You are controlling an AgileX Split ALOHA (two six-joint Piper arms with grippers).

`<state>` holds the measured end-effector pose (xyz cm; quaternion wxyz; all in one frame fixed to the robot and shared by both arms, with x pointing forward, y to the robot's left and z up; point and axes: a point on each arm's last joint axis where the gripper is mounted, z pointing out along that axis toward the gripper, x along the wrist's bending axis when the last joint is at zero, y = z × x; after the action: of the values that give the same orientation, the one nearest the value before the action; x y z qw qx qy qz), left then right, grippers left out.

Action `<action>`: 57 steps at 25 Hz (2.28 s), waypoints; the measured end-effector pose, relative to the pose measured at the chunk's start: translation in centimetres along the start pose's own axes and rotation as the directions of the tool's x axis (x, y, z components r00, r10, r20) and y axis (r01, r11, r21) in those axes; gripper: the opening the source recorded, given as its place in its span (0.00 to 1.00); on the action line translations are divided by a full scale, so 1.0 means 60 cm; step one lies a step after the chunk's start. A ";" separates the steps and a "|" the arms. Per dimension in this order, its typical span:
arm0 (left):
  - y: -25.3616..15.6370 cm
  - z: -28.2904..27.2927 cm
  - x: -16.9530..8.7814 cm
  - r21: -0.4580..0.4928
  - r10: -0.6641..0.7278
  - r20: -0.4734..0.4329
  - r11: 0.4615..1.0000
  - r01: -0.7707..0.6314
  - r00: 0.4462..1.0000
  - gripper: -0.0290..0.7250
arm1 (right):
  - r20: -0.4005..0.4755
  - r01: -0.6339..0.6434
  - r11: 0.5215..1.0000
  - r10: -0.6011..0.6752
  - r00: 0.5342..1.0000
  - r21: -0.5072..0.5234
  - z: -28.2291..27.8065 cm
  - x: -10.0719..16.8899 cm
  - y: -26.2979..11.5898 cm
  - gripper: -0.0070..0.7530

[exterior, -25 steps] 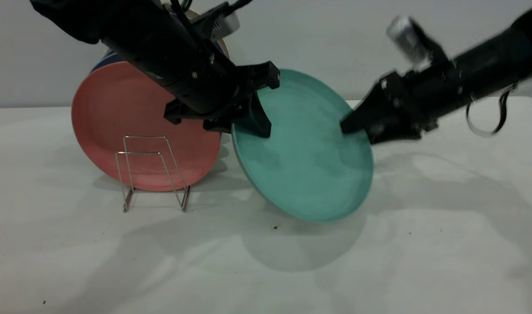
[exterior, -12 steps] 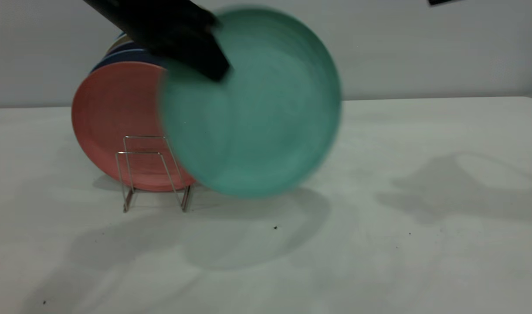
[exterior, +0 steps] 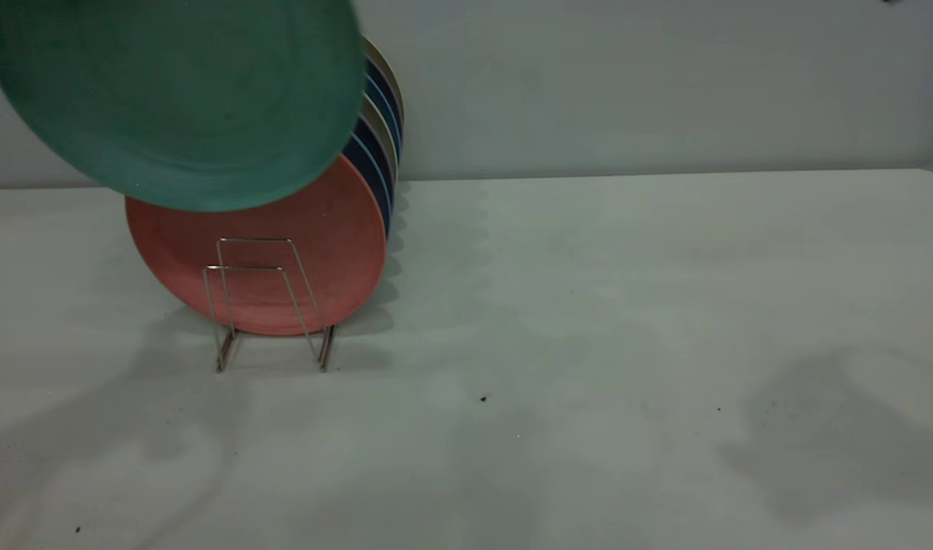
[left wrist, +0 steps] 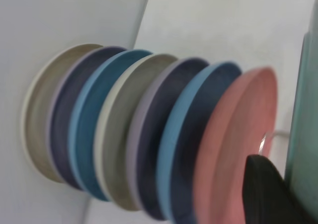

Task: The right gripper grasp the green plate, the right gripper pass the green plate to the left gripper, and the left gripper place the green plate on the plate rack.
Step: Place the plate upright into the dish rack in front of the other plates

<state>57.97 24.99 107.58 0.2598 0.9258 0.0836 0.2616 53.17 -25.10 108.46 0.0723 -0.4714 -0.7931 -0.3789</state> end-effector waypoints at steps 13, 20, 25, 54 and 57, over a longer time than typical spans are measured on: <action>-0.025 0.027 0.003 0.018 0.300 0.027 0.954 -0.301 0.953 0.21 | 0.090 -0.038 0.997 0.032 0.995 0.067 -0.030 0.098 -0.188 0.48; -0.048 0.070 0.005 0.038 0.271 0.060 0.961 -0.274 0.961 0.21 | 0.247 -0.037 0.999 0.027 0.969 0.038 -0.063 0.135 -0.251 0.48; -0.058 0.096 0.005 0.022 0.251 0.061 0.967 -0.252 0.966 0.21 | 0.288 -0.009 1.000 0.018 0.957 -0.030 -0.075 0.164 -0.295 0.48; -0.097 0.165 -0.007 0.031 0.193 0.133 0.980 -0.198 0.972 0.21 | 0.549 0.092 0.981 0.015 0.836 -0.168 -0.116 0.198 -0.383 0.47; -0.104 0.176 -0.010 0.036 0.181 0.142 0.982 -0.188 0.973 0.21 | 0.559 0.093 0.982 0.014 0.829 -0.164 -0.117 0.197 -0.384 0.47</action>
<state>62.94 25.49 96.37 0.2167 0.9515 -0.0146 0.2178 26.55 -27.77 106.68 -0.2137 -0.5494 -0.7508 -0.2980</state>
